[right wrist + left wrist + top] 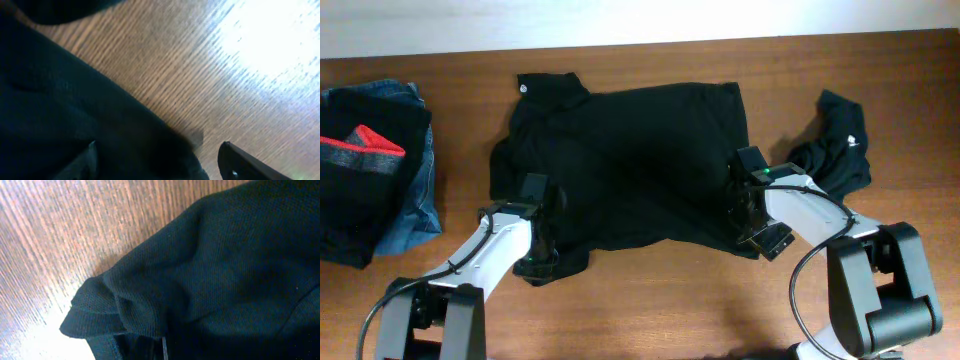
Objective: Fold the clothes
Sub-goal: 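Lift the bottom hem with both grippers and fold it up toward the collar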
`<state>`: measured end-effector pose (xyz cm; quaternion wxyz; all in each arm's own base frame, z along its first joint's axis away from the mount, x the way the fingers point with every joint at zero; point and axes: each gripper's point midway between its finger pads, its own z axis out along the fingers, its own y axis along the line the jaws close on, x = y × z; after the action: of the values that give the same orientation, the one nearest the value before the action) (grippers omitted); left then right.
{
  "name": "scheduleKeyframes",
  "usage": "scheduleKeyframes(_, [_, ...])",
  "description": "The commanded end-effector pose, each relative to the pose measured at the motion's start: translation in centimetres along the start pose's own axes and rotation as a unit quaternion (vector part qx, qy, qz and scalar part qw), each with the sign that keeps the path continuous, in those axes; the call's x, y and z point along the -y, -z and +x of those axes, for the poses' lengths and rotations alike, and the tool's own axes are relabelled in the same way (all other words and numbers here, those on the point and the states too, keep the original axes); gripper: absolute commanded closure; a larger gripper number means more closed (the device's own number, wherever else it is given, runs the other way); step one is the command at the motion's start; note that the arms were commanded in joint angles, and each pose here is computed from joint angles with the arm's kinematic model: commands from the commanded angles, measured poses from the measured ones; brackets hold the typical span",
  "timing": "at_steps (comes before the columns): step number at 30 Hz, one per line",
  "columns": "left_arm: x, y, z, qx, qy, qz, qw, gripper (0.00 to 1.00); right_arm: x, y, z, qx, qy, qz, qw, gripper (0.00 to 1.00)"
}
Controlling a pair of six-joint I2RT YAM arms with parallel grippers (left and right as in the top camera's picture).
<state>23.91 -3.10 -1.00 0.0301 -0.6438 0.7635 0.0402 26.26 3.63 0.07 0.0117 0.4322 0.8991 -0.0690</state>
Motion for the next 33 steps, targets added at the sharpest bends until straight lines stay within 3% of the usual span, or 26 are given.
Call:
scheduleKeyframes(1, [-3.8,-3.4,-2.9,0.07,0.034,-0.07,0.994,1.0,0.6,-1.1,1.8,-0.039,0.01,0.008,0.999,0.15])
scheduleKeyframes(4, [-4.1,-3.4,-3.4,0.069,0.053,-0.077,0.993,0.99,-0.2,-1.0,2.5,-0.06,0.01,-0.011,0.998,0.15])
scheduleKeyframes(13, [-4.2,-3.5,-4.1,0.068,0.081,-0.077,0.991,0.99,-3.0,-1.5,3.1,-0.015,0.048,-0.055,0.997,0.18])
scheduleKeyframes(15, [-4.2,-3.5,-4.1,0.069,0.081,-0.077,0.991,0.99,-2.9,-2.0,3.1,-0.006,0.051,-0.056,0.997,0.34])
scheduleKeyframes(20, [-4.4,-3.4,-4.1,0.069,0.08,-0.08,0.991,0.99,-2.7,-2.1,2.7,0.004,0.048,-0.052,0.998,0.96])
scheduleKeyframes(30, [-6.5,-2.4,-4.0,0.069,0.072,-0.121,0.988,0.99,-0.8,-0.6,1.3,0.03,0.042,-0.008,0.999,0.96])
scheduleKeyframes(33, [-6.1,-0.4,-4.2,0.069,0.077,-0.09,0.99,0.99,-1.3,2.4,0.1,0.038,0.034,-0.021,0.998,0.96])
